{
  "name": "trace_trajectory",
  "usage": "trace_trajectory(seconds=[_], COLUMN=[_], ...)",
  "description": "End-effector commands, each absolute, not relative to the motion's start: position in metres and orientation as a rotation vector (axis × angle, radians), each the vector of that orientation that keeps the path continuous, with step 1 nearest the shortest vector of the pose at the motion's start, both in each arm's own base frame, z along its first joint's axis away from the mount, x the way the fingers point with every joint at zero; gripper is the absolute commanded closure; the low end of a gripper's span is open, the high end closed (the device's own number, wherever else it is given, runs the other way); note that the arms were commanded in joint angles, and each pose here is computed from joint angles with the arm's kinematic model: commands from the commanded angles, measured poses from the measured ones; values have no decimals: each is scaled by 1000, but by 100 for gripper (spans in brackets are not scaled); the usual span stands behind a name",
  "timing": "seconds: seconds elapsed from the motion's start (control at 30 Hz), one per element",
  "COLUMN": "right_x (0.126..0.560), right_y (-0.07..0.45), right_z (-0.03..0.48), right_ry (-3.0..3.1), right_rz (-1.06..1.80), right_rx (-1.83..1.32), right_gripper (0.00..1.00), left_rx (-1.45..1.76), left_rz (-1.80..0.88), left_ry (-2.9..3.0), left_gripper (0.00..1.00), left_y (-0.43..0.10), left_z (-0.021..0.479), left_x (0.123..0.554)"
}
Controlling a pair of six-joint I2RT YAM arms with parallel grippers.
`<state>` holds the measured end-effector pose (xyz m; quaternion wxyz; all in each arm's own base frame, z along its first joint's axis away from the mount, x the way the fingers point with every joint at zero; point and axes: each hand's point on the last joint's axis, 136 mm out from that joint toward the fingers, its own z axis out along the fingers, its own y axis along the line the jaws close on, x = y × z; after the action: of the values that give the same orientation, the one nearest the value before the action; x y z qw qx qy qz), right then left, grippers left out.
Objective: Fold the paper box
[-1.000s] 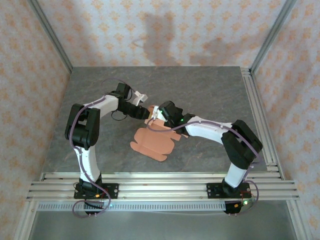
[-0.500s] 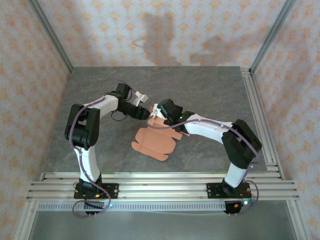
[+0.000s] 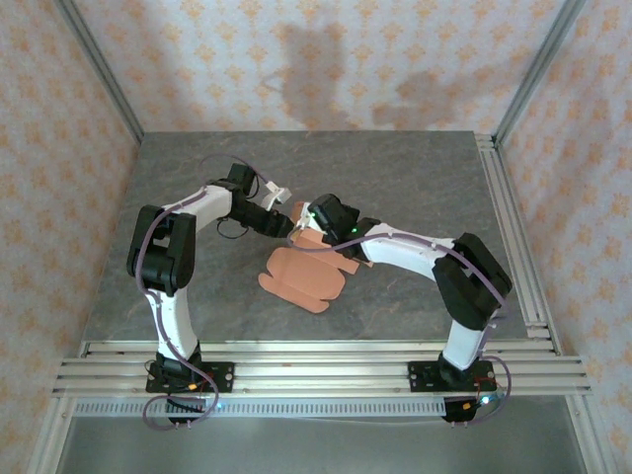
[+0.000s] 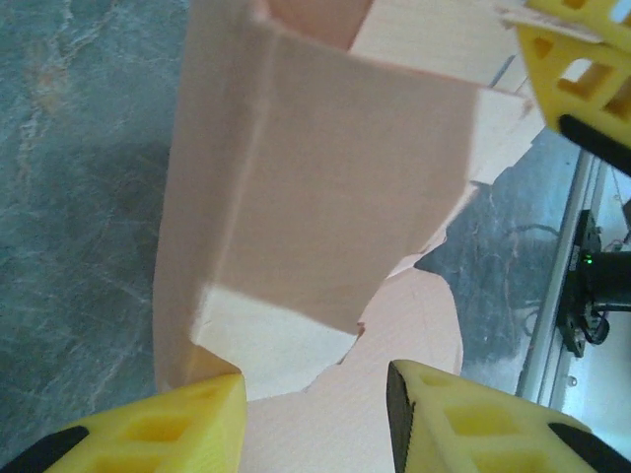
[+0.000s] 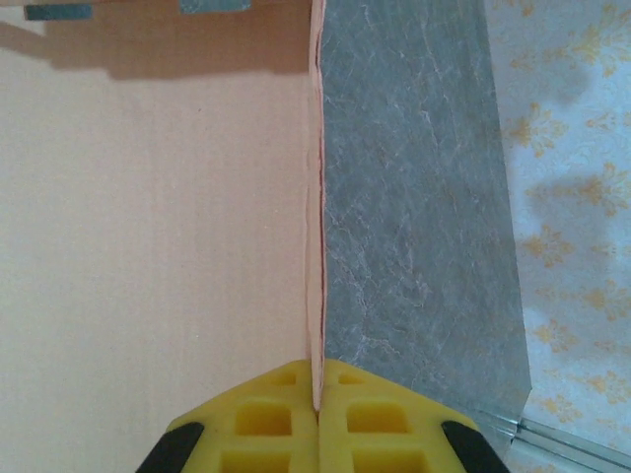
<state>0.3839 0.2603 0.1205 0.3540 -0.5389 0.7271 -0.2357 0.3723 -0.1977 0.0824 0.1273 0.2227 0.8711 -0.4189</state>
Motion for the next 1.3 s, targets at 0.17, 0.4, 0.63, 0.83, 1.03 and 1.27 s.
trace_trajectory(seconds=[0.17, 0.4, 0.63, 0.83, 1.03, 1.27], right_x=[390, 388, 391, 389, 382, 382], right_y=[261, 255, 243, 230, 227, 222], right_z=[134, 131, 141, 143, 137, 132], right_ry=[1919, 2060, 2118, 2237, 2358, 2395], right_rz=[-601, -495, -525, -480, -320, -287], right_rx=[-1308, -1188, -1014, -848, -688, -616], right_gripper=[100, 100, 100, 100, 100, 100], left_rx=[548, 320, 63, -85, -196, -196], left_rz=[-946, -721, -609, -643, -586, -600], left_ry=[2496, 2322, 2205, 2280, 2348, 2400], left_gripper=[57, 51, 47, 48, 50, 50], left_y=[-178, -151, -122, -121, -114, -124], left_z=[97, 127, 136, 113, 92, 83], left_x=[394, 411, 401, 396, 396, 405])
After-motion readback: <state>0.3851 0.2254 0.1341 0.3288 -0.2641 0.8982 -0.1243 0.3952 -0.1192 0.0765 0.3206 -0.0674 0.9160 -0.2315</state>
